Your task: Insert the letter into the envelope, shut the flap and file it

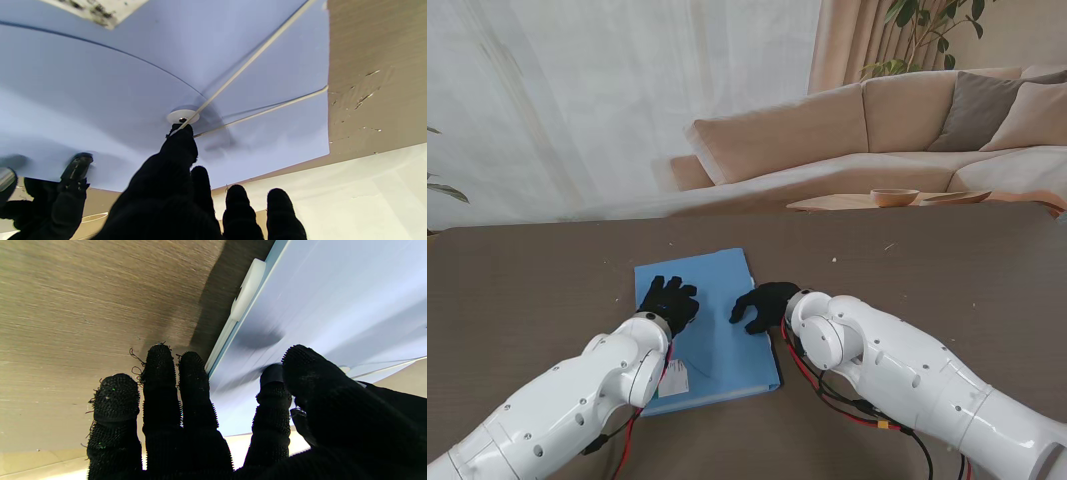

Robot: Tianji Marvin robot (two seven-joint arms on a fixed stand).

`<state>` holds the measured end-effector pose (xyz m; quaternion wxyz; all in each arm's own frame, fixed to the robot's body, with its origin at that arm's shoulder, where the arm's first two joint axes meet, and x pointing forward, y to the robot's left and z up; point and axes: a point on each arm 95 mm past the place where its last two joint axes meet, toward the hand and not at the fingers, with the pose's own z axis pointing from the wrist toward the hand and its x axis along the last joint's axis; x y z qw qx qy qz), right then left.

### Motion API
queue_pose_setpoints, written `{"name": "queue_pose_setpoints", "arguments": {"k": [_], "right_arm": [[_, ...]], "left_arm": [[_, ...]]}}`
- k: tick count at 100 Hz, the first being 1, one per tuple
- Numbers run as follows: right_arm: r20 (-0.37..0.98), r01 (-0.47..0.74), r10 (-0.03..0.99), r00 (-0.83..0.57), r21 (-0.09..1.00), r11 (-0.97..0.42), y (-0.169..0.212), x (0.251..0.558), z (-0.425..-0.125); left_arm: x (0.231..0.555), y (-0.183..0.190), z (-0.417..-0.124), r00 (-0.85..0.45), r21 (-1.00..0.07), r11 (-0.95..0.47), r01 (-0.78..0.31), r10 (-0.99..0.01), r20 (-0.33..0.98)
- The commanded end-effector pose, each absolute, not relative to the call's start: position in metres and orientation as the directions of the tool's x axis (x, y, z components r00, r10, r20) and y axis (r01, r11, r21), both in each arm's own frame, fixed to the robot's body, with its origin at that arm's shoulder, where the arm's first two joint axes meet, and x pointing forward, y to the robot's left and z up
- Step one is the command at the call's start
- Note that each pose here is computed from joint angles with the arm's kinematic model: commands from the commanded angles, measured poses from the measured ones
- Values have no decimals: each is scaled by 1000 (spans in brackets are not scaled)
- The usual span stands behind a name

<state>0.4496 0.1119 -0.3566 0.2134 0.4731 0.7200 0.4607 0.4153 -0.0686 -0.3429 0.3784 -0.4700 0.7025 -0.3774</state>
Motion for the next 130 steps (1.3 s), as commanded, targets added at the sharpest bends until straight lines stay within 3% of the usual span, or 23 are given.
{"name": "queue_pose_setpoints", "arguments": {"k": [1,75,130], "right_arm": [[147,522,868,-474,841,143,119,438,-368],[148,523,872,-467,841,138,119,439,-367],[151,539,883,-445,832,129,126,441,-364]], "left_arm": [[409,-77,-350,-288,-868,270,-416,-945,-156],[406,-83,-353,-336,-846,336,-415,-920,-201],[385,-69,-364,-411,-802,442,-402,-870,-273]]}}
